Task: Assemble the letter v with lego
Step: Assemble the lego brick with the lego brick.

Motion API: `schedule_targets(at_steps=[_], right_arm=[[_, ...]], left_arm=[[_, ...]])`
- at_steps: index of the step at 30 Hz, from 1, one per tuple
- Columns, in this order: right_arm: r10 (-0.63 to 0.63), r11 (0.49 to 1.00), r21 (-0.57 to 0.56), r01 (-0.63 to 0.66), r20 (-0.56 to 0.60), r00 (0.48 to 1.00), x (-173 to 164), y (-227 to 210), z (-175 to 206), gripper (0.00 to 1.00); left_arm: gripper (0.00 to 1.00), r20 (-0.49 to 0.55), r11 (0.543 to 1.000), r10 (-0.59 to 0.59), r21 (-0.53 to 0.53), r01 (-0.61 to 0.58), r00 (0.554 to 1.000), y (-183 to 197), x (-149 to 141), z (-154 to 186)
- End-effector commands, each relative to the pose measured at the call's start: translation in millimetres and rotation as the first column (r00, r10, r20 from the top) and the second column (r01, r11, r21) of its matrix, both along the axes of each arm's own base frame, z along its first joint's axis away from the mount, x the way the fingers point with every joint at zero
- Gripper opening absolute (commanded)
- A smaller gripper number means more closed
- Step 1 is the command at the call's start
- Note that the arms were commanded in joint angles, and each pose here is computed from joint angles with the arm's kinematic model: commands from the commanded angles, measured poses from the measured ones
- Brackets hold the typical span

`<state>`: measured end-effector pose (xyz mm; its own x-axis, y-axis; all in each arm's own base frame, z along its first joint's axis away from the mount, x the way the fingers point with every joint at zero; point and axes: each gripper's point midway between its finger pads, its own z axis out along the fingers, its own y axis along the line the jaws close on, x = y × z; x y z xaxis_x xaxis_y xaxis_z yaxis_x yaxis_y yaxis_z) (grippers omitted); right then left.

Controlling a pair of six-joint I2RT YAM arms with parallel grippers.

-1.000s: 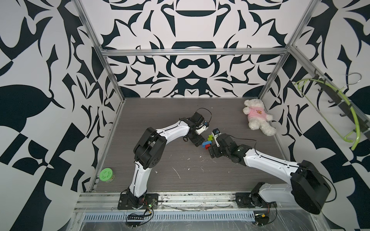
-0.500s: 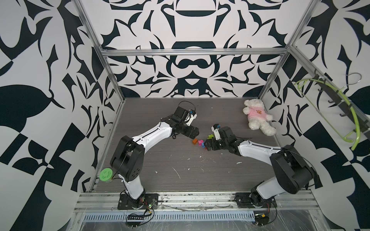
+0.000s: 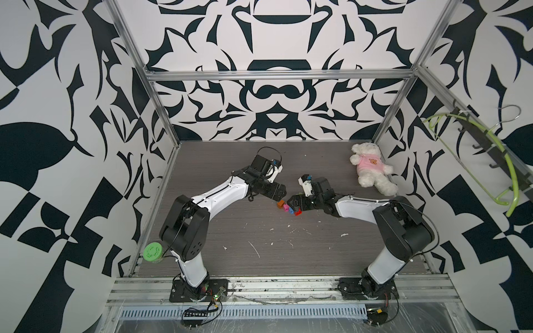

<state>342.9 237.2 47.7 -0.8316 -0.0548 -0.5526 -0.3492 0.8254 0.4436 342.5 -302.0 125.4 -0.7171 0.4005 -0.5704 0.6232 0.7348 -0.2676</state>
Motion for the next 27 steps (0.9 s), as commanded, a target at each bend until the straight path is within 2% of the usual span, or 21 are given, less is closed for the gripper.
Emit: schedule_targets(at_steps=[1, 5, 7, 8, 14, 16, 19, 27], right_arm=[[-0.004, 1.000, 0.026, 0.003, 0.058, 0.998, 12.3, 5.4, 22.7, 0.92], [-0.029, 1.000, -0.009, 0.030, 0.103, 0.994, 10.4, -6.1, 34.7, 0.92], [-0.043, 0.999, -0.017, 0.046, 0.127, 0.991, 8.7, -12.6, 44.2, 0.93], [-0.048, 0.998, -0.019, 0.052, 0.141, 0.989, 6.6, -16.5, 49.8, 0.93], [-0.110, 0.992, -0.042, 0.121, 0.199, 0.974, -14.8, -46.0, 73.4, 0.93], [-0.126, 0.989, -0.053, 0.140, 0.204, 0.971, -22.1, -55.2, 75.6, 0.94], [-0.143, 0.985, -0.068, 0.160, 0.206, 0.968, -30.5, -65.6, 74.8, 0.94], [-0.168, 0.979, -0.077, 0.186, 0.201, 0.965, -41.1, -78.1, 70.0, 0.95]], left_arm=[[0.93, -0.039, 1.000, -0.013, 0.013, 0.014, 0.999, -0.6, -5.3, -7.8], [0.92, -0.075, 0.999, -0.038, 0.026, 0.040, 0.996, -1.6, -11.9, -14.1], [0.86, -0.093, 0.996, -0.073, 0.039, 0.077, 0.993, -7.1, -16.2, -20.4], [0.80, -0.101, 0.994, -0.084, 0.059, 0.090, 0.991, -9.3, -16.8, -25.0], [0.79, -0.111, 0.966, -0.178, 0.171, 0.195, 0.978, -30.0, -25.1, -42.6], [0.74, -0.109, 0.951, -0.223, 0.191, 0.241, 0.969, -35.2, -28.5, -45.6], [0.73, -0.093, 0.924, -0.297, 0.225, 0.310, 0.950, -35.6, -32.1, -49.5], [0.70, -0.121, 0.874, -0.336, 0.328, 0.357, 0.934, -26.5, -26.7, -63.8]])
